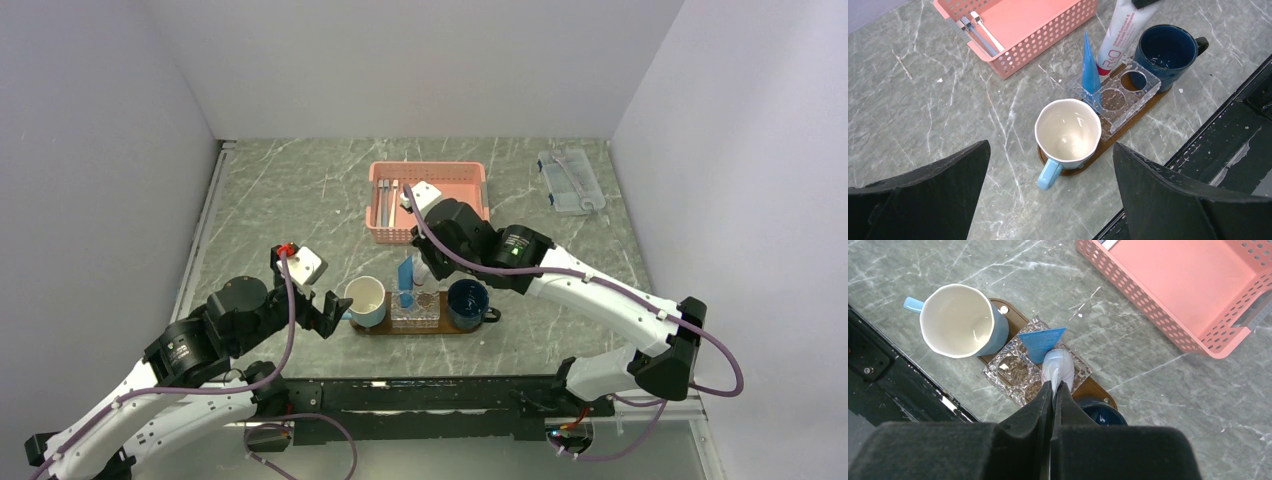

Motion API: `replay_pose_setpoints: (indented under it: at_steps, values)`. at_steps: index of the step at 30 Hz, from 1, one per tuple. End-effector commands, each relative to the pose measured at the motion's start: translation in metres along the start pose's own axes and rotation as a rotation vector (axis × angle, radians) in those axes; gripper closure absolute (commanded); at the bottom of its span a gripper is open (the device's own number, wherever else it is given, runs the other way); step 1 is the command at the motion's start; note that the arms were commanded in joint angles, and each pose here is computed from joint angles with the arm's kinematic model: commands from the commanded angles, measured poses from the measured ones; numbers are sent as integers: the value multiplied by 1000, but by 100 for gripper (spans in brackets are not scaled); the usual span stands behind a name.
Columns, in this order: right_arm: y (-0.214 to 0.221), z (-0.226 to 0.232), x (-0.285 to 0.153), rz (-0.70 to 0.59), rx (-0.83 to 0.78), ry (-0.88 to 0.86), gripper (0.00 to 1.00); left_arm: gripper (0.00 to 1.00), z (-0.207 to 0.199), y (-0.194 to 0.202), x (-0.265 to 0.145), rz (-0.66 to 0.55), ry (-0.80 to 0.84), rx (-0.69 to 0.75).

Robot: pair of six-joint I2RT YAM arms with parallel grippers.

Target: Prepare toiletry sets of a toothbrush and toothpaste on the tray

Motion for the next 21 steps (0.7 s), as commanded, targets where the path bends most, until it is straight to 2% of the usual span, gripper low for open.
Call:
replay_pose_setpoints:
  at_steps: [1, 21]
  values:
    - [5, 1, 2, 4, 8, 2, 100, 2, 2, -12, 2, -48, -8, -10]
    - [15, 12, -10, 52, -27, -10, 100, 2, 2, -11, 4, -45, -5, -12]
Point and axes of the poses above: each gripper's point midway between its finger pads, its own x axis out along the fingers, its own z axis along the line the jaws close on, y = z × x, the point moved 1 cm from there along -x, back along the fingers, and after that the axes turned 14 degrees about x, right-handed, at the moved point
